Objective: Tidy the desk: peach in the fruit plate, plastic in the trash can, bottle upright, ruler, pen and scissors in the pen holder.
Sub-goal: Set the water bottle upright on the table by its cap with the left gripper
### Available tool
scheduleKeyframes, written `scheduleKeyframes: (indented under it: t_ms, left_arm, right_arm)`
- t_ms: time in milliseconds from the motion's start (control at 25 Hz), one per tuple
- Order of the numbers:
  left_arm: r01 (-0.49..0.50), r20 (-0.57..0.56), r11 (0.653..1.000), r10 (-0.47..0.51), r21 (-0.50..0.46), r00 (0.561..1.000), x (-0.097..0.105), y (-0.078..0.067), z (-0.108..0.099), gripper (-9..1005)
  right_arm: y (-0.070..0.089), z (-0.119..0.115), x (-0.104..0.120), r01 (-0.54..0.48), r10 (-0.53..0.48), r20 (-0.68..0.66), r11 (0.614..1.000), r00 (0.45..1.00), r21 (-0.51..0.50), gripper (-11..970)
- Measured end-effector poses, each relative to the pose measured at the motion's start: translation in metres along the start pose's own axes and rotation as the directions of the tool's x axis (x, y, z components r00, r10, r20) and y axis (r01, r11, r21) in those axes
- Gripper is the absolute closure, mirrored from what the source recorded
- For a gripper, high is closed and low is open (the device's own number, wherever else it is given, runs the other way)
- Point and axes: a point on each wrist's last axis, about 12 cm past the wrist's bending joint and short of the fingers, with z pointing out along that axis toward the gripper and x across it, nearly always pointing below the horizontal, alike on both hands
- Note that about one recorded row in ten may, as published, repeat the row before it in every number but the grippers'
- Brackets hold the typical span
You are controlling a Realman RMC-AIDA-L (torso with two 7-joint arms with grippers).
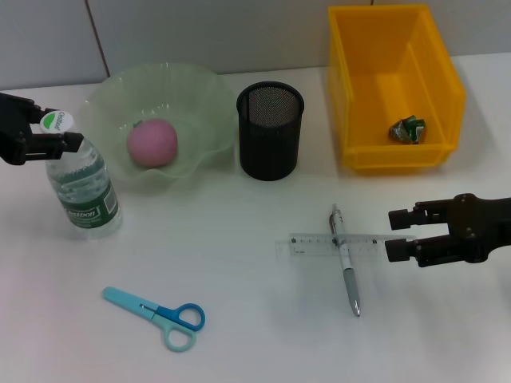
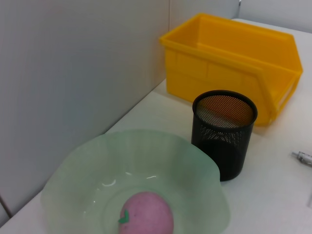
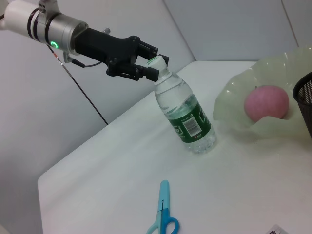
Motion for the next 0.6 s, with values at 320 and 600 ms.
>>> scheduleKeyframes:
  t_ms: [320, 600]
  left_arm:
    - [0.004, 0.001, 1.0, -0.004, -0.011, 1.0, 0.0013, 0.0017, 0.0016, 557]
    - [0.004, 0.0, 1.0, -0.004, -0.013, 1.0, 0.0011, 0.0021, 0.0017, 557]
  right_arm:
    - [-0.0002, -0.0001, -0.0008, 0.002, -0.002, -0.001, 1.0, 1.0, 0.0, 190]
    - [-0.0003, -0.0002, -0.0003, 0.001, -0.001, -0.003, 1.0, 1.0, 0.0, 191]
